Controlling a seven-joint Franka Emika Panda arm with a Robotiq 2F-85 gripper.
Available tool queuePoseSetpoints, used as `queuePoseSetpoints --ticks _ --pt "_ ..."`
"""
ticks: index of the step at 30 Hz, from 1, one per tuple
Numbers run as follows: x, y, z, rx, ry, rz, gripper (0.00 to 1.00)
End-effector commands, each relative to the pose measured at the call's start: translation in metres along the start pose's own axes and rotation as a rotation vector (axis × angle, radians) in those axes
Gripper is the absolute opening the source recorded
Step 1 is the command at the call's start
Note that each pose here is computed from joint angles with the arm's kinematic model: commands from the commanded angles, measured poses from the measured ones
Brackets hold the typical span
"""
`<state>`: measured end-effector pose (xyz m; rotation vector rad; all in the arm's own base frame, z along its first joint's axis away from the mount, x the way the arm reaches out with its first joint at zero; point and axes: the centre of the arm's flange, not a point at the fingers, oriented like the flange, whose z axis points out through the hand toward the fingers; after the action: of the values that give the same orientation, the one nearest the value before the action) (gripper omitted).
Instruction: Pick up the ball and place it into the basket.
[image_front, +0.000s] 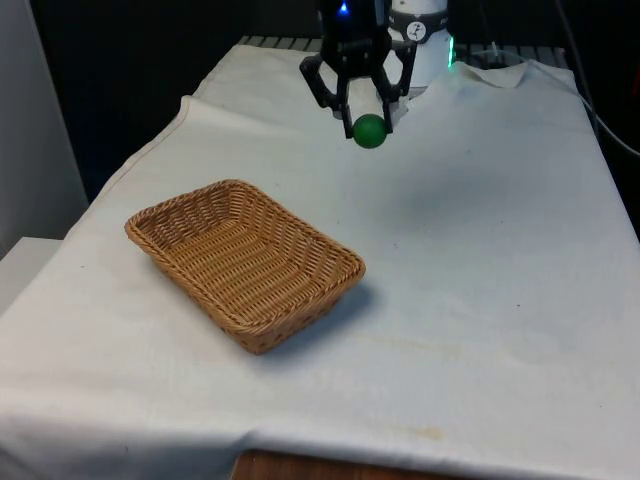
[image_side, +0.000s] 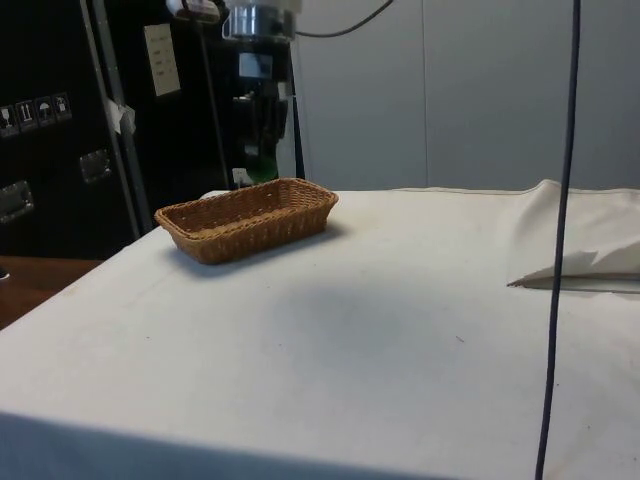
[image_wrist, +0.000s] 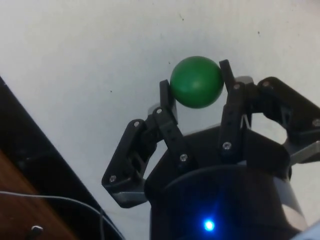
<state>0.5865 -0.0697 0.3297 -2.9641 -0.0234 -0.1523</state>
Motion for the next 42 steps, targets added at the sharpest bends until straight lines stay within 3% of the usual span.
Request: queuePoseSetpoints --ticks 1,9,16,27,28,30,36,37,38,42 --pt "0.002 0.004 -0.001 0.016 -0.007 0.002 0.01" --pt "0.011 0.018 -0.004 0.018 -0.017 0.009 0.01" --pt "0.017 0.031 0.001 -0.022 -0.030 0.020 0.01" --pt "0.019 0.043 0.005 -0.064 -0.019 0.054 0.01" --pt "0.019 0.042 0.005 -0.053 -0.019 0.050 0.01" --pt "0.019 0.045 0.007 -0.076 -0.012 0.066 0.01" --pt "0.021 0.048 0.014 -0.104 0.003 0.092 0.01" --pt "0.020 0.047 0.012 -0.086 -0.001 0.084 0.01" --pt "0.022 0.048 0.015 -0.107 0.005 0.094 0.01" --pt "0.024 0.050 0.023 -0.121 0.010 0.108 0.01"
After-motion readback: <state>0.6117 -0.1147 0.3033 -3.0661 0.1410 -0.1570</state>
